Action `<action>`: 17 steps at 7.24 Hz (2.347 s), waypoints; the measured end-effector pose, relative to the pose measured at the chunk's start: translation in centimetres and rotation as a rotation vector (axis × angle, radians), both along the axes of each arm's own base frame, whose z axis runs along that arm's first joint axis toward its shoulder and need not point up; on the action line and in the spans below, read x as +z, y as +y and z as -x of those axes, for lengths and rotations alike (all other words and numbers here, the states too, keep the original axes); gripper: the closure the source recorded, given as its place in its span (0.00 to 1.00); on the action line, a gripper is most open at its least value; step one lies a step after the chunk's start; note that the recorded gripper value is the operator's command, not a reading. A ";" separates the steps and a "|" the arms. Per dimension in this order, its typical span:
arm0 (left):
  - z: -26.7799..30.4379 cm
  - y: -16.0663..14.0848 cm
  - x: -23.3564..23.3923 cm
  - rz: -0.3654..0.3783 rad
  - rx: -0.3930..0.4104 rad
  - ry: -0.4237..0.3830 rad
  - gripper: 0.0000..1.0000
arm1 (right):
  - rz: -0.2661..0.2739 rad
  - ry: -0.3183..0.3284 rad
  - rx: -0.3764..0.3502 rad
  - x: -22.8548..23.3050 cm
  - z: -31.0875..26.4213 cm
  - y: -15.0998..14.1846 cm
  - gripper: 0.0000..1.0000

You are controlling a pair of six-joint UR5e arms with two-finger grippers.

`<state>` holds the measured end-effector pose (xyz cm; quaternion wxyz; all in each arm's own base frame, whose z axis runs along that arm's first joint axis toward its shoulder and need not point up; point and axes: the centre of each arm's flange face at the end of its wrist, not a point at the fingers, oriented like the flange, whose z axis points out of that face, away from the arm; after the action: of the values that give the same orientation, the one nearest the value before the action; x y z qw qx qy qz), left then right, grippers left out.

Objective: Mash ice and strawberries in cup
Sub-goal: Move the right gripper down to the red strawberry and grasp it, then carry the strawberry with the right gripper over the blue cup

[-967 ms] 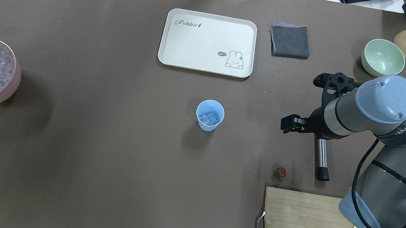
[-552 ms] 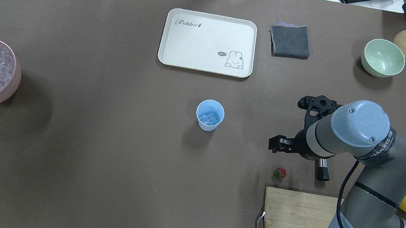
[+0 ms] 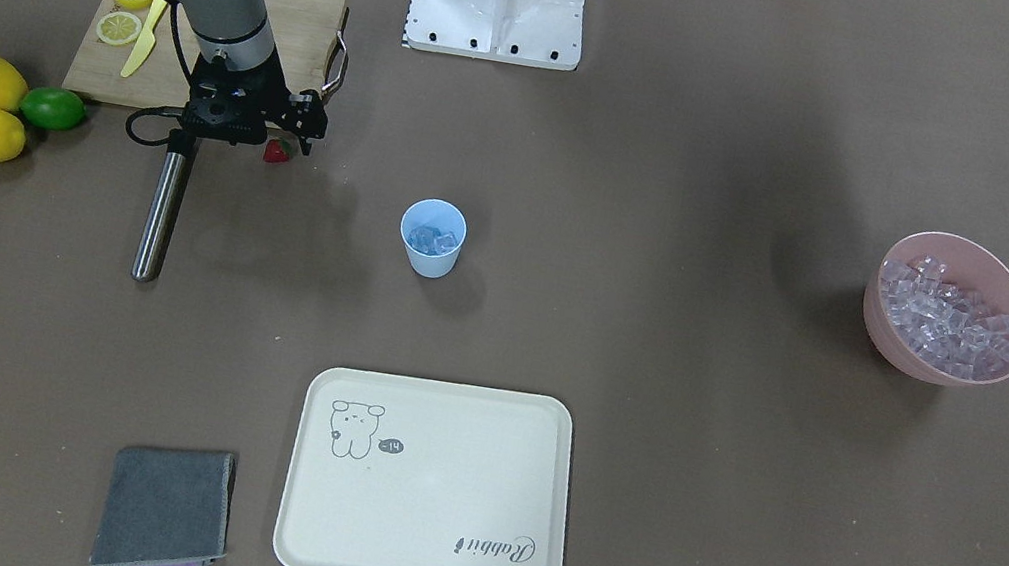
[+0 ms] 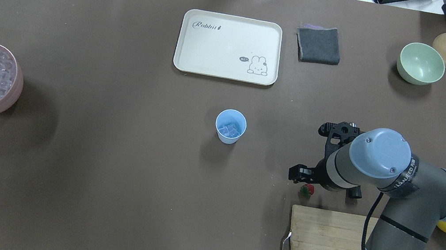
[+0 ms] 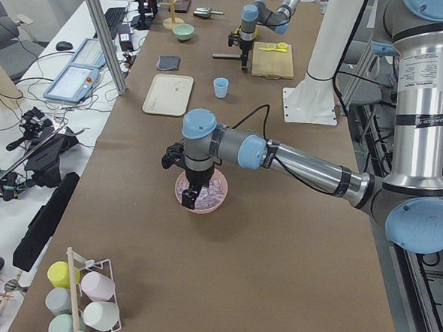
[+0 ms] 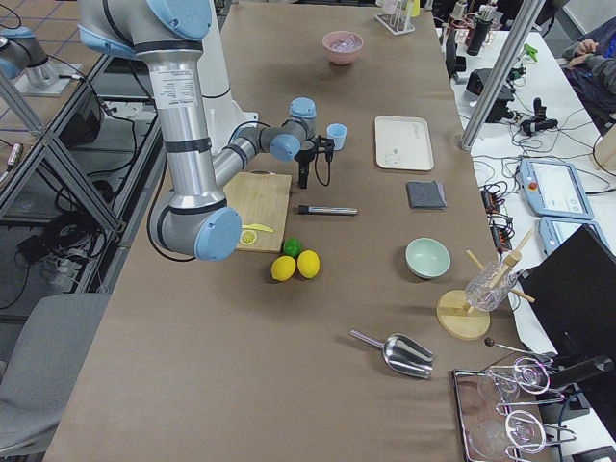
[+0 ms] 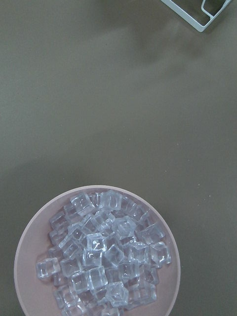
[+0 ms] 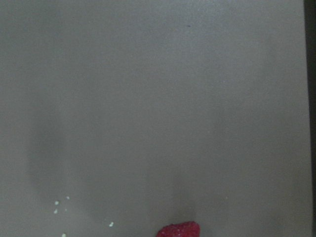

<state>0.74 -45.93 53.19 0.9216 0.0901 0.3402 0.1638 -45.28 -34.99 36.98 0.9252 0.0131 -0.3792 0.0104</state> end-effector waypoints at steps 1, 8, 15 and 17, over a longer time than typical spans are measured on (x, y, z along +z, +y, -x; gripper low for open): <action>0.0 0.0 0.0 0.000 0.000 0.000 0.01 | -0.006 0.001 -0.002 -0.1 0.3 0.2 0.07; 0.0 0.0 0.1 -0.019 -0.001 0.003 0.01 | 0.005 0.021 -0.024 1.0 1.5 0.6 1.00; -0.1 -0.1 0.1 -0.021 0.000 0.004 0.01 | -0.044 -0.112 0.070 -7.5 0.4 -3.9 1.00; -0.2 -0.1 0.1 -0.020 0.003 0.003 0.01 | -0.070 -0.179 0.143 -12.4 -0.6 -7.2 1.00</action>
<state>0.92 -45.99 53.30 0.9199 0.0992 0.3400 0.1682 -44.69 -42.16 24.55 0.8836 0.0715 -0.4583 0.0644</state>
